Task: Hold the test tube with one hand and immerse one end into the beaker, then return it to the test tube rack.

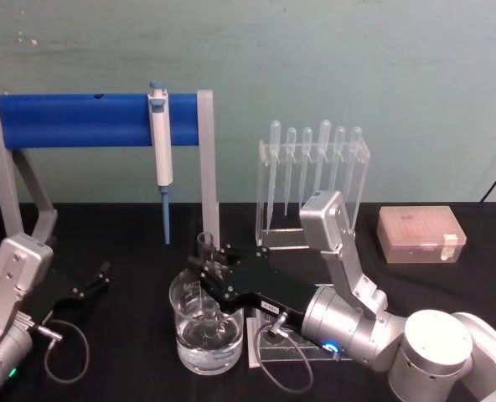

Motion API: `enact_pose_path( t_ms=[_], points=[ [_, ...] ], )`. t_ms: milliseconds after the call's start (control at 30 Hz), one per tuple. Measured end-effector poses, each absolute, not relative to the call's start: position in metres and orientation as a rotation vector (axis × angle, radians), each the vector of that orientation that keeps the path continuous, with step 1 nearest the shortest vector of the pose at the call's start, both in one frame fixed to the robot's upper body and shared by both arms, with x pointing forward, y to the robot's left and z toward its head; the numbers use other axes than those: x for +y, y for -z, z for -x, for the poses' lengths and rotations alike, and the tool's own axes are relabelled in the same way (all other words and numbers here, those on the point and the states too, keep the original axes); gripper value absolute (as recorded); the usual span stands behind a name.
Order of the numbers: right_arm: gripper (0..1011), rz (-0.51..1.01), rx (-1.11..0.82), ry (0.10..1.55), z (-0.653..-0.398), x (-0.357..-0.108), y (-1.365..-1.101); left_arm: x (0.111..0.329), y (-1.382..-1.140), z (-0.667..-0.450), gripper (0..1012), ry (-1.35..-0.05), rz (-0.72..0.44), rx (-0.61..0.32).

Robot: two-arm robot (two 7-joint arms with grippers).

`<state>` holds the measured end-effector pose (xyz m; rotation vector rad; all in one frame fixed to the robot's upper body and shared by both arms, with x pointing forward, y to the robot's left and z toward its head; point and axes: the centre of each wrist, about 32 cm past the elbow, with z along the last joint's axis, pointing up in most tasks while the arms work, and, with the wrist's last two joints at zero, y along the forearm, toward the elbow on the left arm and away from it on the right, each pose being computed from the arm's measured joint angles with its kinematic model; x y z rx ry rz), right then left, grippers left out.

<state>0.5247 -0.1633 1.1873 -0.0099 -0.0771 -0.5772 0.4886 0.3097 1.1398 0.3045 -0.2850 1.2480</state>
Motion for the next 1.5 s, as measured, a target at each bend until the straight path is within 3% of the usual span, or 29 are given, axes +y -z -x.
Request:
enact_pose_path(
  t_ms=[1500],
  points=[
    [225, 0.01, -0.077, 0.578, -0.5247, -0.1634, -1.1882, 0.3097, -1.1398, -0.4886, 1000, -1.248, -0.305, -0.285]
  ],
)
